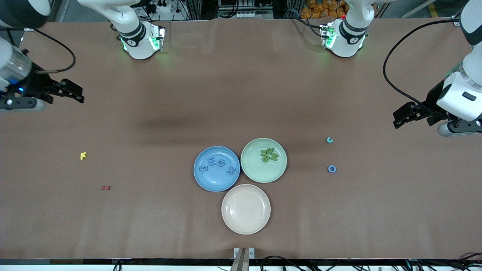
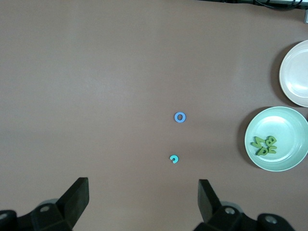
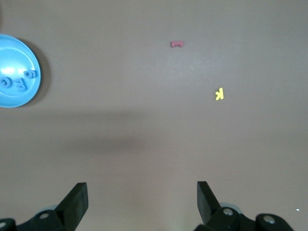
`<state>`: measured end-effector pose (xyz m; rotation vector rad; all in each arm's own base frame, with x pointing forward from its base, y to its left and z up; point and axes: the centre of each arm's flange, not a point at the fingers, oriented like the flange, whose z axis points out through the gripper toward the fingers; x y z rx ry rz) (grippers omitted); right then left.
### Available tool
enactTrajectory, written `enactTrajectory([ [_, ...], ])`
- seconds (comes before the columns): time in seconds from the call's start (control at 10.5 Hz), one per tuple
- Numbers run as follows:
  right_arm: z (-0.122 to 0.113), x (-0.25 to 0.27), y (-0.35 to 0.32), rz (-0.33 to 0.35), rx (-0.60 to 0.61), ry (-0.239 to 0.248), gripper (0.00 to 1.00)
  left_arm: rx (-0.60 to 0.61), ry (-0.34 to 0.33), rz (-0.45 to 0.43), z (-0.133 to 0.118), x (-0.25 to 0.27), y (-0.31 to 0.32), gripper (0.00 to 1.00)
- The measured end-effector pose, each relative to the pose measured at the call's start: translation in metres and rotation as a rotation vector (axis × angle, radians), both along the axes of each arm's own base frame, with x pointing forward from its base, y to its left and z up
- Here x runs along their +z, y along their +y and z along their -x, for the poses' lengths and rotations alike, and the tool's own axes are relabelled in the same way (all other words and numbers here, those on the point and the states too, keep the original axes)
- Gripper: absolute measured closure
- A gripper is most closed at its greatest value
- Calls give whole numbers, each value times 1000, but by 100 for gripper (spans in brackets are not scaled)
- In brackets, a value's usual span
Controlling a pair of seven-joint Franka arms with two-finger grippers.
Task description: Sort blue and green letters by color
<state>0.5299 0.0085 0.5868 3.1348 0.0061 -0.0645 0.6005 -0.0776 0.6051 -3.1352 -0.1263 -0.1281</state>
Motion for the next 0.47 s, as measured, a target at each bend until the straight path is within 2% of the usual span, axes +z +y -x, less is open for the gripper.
enactTrajectory([
  [0.09,1,19,-5,-1,-9,-13,0,0,0,0,0,0,0,0],
  [0.47,15,66,-10,-2,-75,14,0,-1,1,0,0,-1,-1,0],
])
